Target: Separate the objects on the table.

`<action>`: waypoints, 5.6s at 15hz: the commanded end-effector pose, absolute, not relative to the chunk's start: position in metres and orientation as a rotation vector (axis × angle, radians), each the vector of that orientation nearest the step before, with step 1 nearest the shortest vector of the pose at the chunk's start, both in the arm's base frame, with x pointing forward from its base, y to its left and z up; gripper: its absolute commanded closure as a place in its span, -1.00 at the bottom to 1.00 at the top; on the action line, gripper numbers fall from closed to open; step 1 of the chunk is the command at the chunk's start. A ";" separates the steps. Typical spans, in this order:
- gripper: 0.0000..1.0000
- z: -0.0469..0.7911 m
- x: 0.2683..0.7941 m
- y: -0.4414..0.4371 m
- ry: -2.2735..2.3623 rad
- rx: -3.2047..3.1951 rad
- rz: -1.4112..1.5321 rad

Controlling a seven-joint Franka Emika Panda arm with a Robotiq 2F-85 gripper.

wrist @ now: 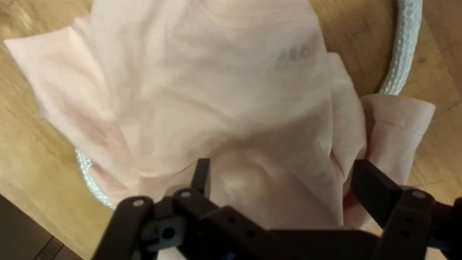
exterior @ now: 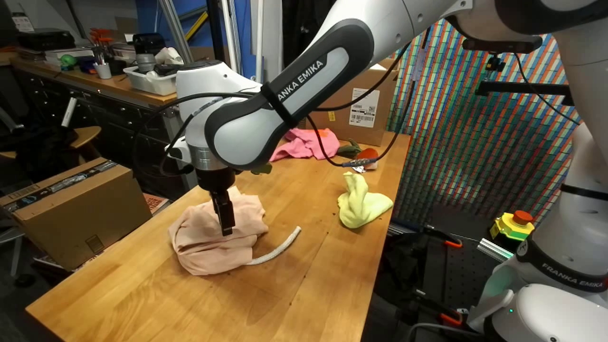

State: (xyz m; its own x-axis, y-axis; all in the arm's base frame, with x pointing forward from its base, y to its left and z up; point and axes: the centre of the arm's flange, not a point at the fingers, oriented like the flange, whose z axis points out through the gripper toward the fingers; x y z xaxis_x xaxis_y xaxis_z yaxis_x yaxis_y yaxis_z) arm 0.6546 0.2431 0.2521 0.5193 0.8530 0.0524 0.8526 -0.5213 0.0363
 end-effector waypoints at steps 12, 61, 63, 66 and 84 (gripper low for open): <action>-0.86 0.221 0.681 0.253 1.434 2.875 0.300; 0.96 0.412 0.557 0.141 -0.005 2.763 0.882; 0.96 0.407 0.559 0.135 -0.051 2.747 0.850; 0.96 0.399 0.562 0.127 -0.114 2.724 0.799; 0.96 0.297 0.566 0.125 -0.171 2.830 0.415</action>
